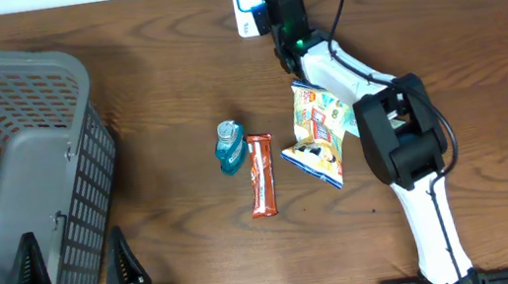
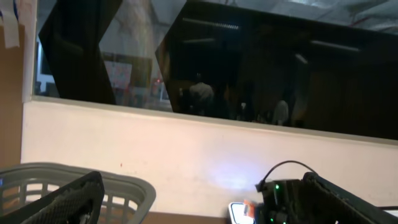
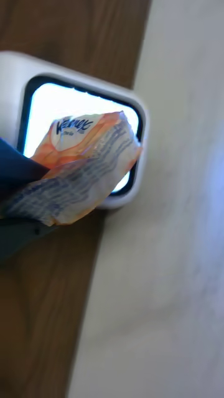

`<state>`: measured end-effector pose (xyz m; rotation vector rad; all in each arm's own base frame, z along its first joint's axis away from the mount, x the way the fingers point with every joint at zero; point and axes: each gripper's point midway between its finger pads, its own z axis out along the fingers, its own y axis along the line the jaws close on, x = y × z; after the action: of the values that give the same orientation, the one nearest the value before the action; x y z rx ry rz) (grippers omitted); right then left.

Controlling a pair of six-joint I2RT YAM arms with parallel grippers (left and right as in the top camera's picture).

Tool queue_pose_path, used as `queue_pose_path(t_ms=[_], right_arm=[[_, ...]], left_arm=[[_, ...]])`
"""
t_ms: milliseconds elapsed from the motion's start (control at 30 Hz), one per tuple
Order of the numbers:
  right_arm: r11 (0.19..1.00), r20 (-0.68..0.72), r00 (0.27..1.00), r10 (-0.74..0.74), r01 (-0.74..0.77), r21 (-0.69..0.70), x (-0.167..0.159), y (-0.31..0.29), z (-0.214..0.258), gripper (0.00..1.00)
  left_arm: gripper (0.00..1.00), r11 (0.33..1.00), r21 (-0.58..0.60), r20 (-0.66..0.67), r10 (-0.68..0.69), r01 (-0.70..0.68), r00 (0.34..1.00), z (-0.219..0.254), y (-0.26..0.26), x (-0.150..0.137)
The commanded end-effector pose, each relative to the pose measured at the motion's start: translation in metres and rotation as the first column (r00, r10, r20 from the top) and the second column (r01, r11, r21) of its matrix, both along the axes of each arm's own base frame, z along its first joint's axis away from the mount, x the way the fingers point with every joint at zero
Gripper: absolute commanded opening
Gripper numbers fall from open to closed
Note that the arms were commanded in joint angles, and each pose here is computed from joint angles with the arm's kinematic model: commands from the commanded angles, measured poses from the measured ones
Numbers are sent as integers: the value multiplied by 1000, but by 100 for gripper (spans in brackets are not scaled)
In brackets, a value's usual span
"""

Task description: Scan the item barcode

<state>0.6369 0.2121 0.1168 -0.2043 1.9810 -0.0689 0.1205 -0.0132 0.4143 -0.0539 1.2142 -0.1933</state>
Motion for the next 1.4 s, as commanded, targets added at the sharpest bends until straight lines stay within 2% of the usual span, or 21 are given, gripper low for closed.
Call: queue_pose_path(t_ms=[0, 133, 300, 433, 567, 667, 833, 967, 1133, 1367], right_arm=[[990, 127, 982, -141, 143, -7, -12, -37, 113, 1], [943, 87, 949, -304, 313, -113, -47, -89, 151, 1], [800, 46, 844, -535, 524, -293, -104, -183, 188, 1], [712, -59, 762, -645, 571, -409, -136, -260, 177, 1], [594, -150, 602, -785, 660, -460, -170, -346, 148, 1], [527, -209, 488, -848, 731, -432, -194, -404, 121, 1], [500, -359, 380, -852, 795, -344, -235, -477, 61, 1], [387, -381, 245, -892, 849, -359, -283, -529, 28, 1], [253, -374, 115, -920, 903, -347, -336, -578, 7, 1], [170, -375, 68, -925, 955, -245, -368, -619, 7, 4]], left_arm=[[99, 1000, 5, 20, 17, -17, 1000, 4, 2, -2], [99, 1000, 2, 26, 16, -16, 1000, 6, 2, -2], [99, 1000, -5, 83, 11, -10, 996, 18, 2, -8], [99, 998, -65, 102, -14, 21, 995, 23, 1, -10], [99, 990, -131, 100, -41, 54, 994, 23, 1, -10], [99, 988, -139, 99, -47, 61, 994, 23, 1, -10], [99, 988, -139, 99, -47, 60, 994, 23, 1, -10], [99, 988, -139, 98, -46, 60, 994, 23, 1, -10], [99, 988, -139, 97, -46, 60, 994, 23, 1, -10], [99, 988, -145, 51, -46, 53, 998, 12, 1, -4]])
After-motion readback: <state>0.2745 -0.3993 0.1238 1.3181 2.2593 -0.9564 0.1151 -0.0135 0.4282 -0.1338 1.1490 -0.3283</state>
